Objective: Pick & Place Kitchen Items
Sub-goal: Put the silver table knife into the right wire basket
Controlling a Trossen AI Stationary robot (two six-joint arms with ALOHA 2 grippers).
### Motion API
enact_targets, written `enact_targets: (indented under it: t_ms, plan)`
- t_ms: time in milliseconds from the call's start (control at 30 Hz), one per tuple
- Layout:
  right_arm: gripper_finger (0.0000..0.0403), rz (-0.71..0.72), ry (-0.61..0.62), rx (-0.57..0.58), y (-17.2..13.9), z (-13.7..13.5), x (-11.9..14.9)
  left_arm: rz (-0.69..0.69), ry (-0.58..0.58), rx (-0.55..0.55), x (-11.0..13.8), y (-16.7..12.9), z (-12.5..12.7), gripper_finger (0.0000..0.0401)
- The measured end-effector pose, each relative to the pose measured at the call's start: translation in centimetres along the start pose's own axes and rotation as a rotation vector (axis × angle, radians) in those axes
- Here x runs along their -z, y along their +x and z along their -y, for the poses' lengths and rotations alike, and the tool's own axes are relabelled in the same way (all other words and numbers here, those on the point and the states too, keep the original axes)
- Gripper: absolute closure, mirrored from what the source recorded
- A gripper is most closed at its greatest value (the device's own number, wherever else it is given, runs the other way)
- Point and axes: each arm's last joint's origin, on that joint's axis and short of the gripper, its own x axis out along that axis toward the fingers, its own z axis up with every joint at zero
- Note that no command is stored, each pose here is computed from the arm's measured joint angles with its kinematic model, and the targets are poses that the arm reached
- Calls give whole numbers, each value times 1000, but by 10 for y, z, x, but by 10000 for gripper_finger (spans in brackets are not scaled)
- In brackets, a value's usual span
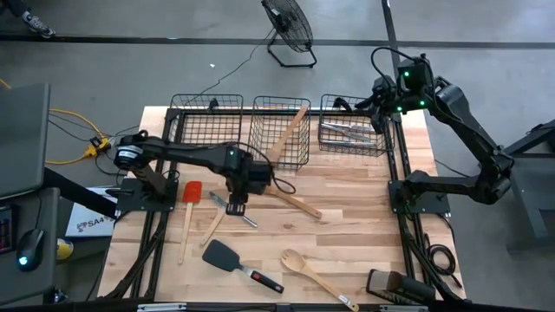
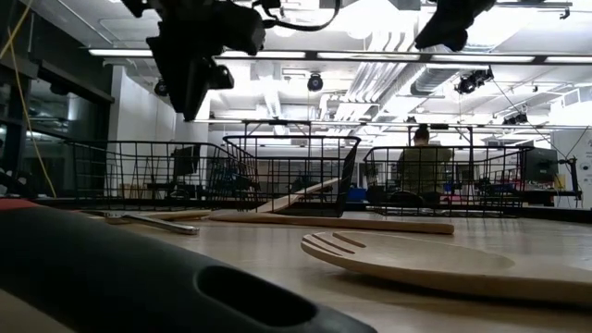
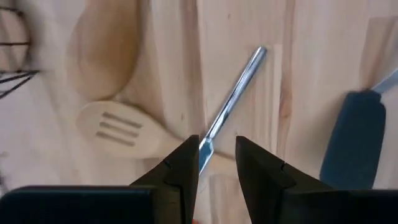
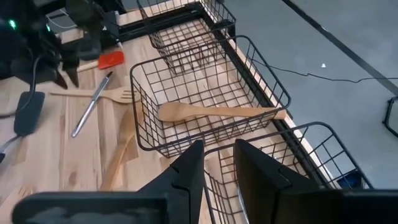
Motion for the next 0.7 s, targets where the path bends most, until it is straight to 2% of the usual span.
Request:
enact_targets:
  t_ms: [133, 267, 367, 467, 567, 700]
  plan:
    - [322, 11, 2, 3, 0, 0, -1, 7, -3, 67, 2, 21, 9, 299]
    - [322, 9, 3, 6, 0, 0, -1, 26, 16, 78, 4, 36, 12, 296]
    - [322, 8, 5, 6, 0, 0, -1, 42, 22, 78, 5, 44, 11, 270]
    - [322, 8, 6, 5, 0, 0, -1, 30, 35, 73, 8, 50, 10, 224]
    - [322, 7, 9, 7, 0, 0, -1, 18, 131, 71, 11, 56, 11, 184]
    - [322, 7, 26, 7, 0, 0, -1, -1, 265, 30, 17, 67, 14, 166]
